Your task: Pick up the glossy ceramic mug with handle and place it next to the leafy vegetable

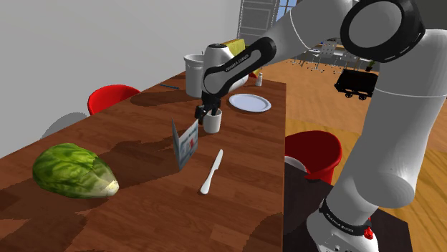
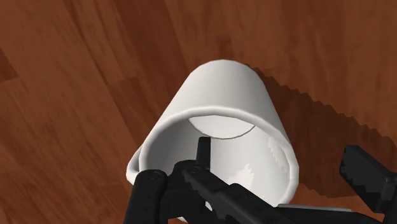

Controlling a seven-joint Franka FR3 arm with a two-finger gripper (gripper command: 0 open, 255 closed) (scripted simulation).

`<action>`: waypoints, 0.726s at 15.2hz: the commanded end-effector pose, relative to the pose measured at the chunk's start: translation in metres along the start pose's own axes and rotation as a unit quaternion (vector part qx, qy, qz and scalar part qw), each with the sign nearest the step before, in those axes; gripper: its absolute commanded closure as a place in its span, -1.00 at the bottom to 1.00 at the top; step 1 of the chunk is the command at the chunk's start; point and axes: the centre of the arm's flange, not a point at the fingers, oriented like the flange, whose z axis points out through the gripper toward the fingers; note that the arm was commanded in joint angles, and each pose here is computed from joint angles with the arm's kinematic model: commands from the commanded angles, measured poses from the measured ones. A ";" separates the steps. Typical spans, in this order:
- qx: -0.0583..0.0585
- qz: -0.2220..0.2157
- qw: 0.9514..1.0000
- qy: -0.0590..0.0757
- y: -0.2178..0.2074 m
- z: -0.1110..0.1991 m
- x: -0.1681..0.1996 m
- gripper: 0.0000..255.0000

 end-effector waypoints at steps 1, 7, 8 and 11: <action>0.000 0.000 1.000 0.000 0.000 0.001 0.000 -1.00; 0.000 0.000 1.000 0.000 0.000 0.001 0.000 1.00; 0.000 0.000 1.000 0.000 0.000 0.001 0.000 1.00; 0.000 0.000 1.000 0.000 0.000 0.001 0.000 1.00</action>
